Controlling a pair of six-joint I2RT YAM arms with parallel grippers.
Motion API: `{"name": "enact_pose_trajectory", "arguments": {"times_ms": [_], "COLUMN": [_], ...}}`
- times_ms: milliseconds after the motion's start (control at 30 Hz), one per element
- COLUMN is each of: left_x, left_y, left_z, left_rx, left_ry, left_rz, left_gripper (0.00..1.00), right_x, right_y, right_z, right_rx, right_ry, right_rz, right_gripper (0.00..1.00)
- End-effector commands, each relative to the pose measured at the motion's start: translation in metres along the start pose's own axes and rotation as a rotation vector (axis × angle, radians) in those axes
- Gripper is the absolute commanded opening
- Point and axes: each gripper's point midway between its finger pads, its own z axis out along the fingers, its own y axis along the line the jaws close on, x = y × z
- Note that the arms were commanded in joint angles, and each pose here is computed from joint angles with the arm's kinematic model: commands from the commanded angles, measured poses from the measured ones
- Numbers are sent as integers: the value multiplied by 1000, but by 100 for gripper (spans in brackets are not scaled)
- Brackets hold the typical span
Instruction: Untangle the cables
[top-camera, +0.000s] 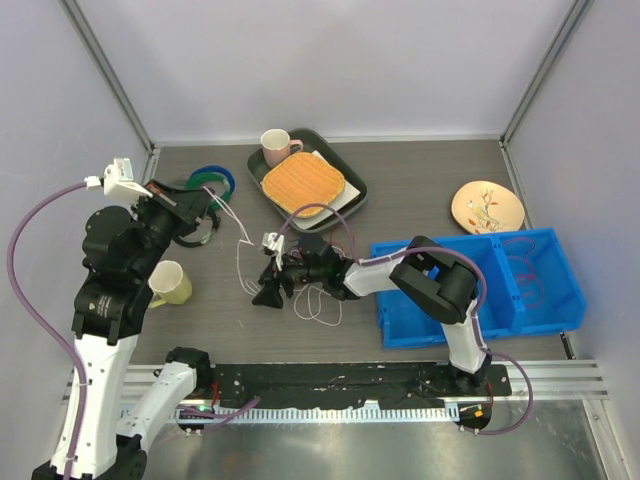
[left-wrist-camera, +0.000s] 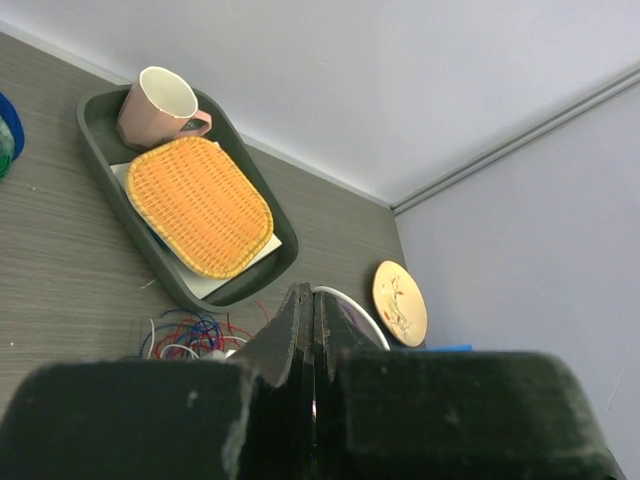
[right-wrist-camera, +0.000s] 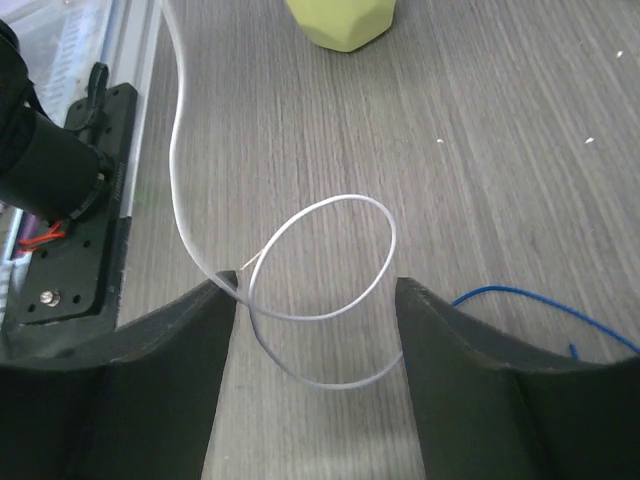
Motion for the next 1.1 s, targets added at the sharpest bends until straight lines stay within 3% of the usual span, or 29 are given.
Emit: {"name": "enact_pose_trajectory", "arguments": {"times_ms": [0,100,200,333,433,467,533,567,667,767,900,1067], "left_x": [-11,-8,-6,9,40,61,76,95,116,133,154,181], "left_y": [-7,-2,5,24,46,63,62,76,79,83,95,115], "left_z": [-5,-4,-4,0,9,14,17,20,23,27,34,43], "left_rx": [14,-1,-23,-72,-98,-119,-58,-67,-11,27,19,-22], "left_ry": [-35,-35,-36,-9,58,106,130,167,214,261,326,413], "left_rz": [16,12,11,5,-16,-24,-24,-29,-35,-44,-46,-63], "left_gripper": [0,0,0,0,12,30,52,77,100,100,100,100], "right_x": [-48,-71,-97,-160,-209,-220,-248,-270,-311,-361,-420,-431], "right_y": [-3,-8,-8,2,-2,-3,-6,-1,9,33,45,21], "right_z": [8,0,-12,-57,-99,-110,-138,-161,-199,-239,-298,-345], "right_rx": [28,99,148,271,446,485,576,619,674,690,834,1137], "right_ry": [-142,-235,-297,-377,-429,-444,-492,-553,-640,-753,-889,-880], "right_rz": [-41,1,34,42,46,45,33,16,-29,-59,-97,-99], "right_gripper": [50,15,1,1,1,1,1,1,1,1,1,1]}}
